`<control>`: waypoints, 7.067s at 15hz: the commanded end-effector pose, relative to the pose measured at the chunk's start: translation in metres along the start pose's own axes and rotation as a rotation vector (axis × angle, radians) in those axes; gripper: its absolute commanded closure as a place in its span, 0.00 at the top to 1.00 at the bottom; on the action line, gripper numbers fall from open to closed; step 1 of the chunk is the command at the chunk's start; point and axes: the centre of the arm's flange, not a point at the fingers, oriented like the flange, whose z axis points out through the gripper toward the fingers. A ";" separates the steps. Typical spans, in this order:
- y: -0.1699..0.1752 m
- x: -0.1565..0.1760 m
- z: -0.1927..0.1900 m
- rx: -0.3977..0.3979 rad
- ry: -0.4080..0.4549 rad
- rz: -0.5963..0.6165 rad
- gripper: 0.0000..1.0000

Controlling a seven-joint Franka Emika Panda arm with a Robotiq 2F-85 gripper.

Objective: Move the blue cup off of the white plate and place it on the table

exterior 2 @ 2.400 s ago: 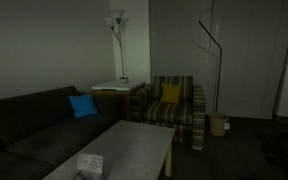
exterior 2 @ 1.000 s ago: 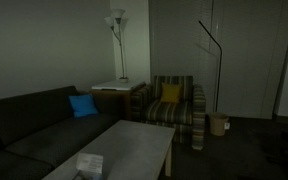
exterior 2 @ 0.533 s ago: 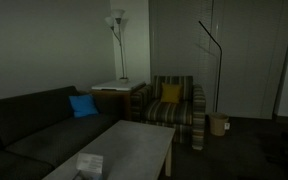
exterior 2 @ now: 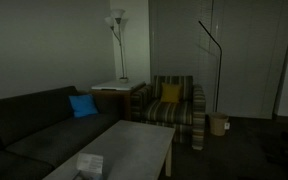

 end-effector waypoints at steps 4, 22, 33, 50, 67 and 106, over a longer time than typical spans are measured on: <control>-0.011 0.015 0.052 0.028 -0.126 -0.083 1.00; -0.025 0.051 0.205 0.091 -0.351 -0.227 1.00; -0.005 0.095 0.259 0.136 -0.272 -0.192 1.00; -0.021 0.179 0.388 0.197 -0.033 -0.265 1.00; 0.003 0.245 0.464 0.209 0.018 -0.150 1.00; 0.027 0.198 0.548 0.065 -0.201 0.216 1.00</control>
